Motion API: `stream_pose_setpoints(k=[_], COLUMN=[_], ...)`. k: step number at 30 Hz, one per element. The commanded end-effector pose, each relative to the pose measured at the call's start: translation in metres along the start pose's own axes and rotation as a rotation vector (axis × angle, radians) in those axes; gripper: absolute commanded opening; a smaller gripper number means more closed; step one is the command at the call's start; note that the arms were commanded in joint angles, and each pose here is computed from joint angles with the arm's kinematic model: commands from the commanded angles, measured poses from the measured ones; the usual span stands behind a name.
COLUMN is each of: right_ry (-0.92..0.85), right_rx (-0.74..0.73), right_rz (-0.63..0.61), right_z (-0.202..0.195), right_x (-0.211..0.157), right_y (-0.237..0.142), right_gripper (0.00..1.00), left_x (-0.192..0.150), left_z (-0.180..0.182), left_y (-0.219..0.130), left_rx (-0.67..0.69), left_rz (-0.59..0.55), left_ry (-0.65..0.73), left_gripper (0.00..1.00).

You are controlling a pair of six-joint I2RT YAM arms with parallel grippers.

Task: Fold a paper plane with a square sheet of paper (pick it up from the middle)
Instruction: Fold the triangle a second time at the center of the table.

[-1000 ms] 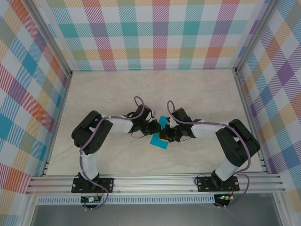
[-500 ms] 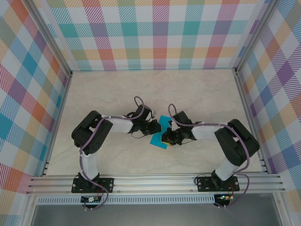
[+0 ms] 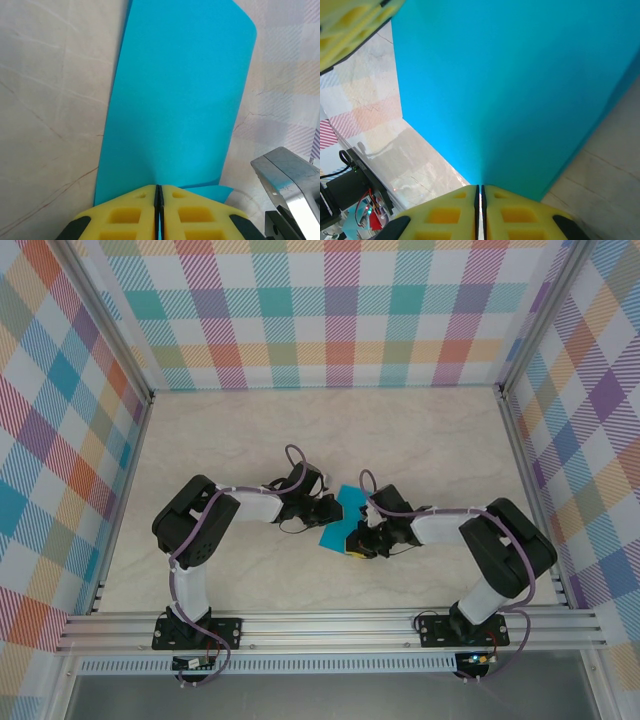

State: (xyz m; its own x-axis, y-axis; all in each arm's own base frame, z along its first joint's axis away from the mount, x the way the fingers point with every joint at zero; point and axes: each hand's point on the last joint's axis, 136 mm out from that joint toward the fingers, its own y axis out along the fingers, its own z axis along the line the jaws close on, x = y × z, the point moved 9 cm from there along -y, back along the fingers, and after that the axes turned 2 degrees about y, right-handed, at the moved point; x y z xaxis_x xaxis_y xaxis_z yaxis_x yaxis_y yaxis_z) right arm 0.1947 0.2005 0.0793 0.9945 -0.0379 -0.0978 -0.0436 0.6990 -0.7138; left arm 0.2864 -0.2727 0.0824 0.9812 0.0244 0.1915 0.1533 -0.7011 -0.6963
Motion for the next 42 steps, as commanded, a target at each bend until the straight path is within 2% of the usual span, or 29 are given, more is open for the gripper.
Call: stream_pose_setpoints(k=[1,10,16,22,30,37,42], right_ry=[-0.013,0.030,-0.007,0.011,0.060,0.128,0.129], right_rx=[-0.017,-0.063,-0.071,-0.146,-0.172,-0.111,-0.092], right_rz=[0.017,0.038,-0.057,-0.172,-0.255,-0.298,-0.295], right_z=[-0.005,-0.023,-0.004,-0.001,-0.002,-0.006,-0.004], right_x=[-0.012,-0.014,-0.008,-0.004,-0.001,0.003,0.004], right_y=[-0.006,0.007,-0.013,-0.031,-0.039,-0.044,-0.045], right_gripper=[0.14,0.13,0.17,0.26,0.36,0.46,0.50], left_x=[-0.021,-0.021,-0.018,-0.013,-0.012,-0.009,-0.009], left_z=[0.033,0.031,0.024,0.018,0.012,0.006,0.005], left_y=[0.011,0.011,0.008,0.006,0.001,-0.001,-0.002], left_rx=[0.147,0.136,0.113,0.101,0.087,0.073,0.072], left_rz=[0.063,0.061,0.058,0.057,0.052,0.046,0.048], left_ry=[-0.043,-0.042,-0.032,-0.019,-0.008,-0.003,0.000], left_gripper=[0.12,0.12,0.12,0.12,0.13,0.16,0.17])
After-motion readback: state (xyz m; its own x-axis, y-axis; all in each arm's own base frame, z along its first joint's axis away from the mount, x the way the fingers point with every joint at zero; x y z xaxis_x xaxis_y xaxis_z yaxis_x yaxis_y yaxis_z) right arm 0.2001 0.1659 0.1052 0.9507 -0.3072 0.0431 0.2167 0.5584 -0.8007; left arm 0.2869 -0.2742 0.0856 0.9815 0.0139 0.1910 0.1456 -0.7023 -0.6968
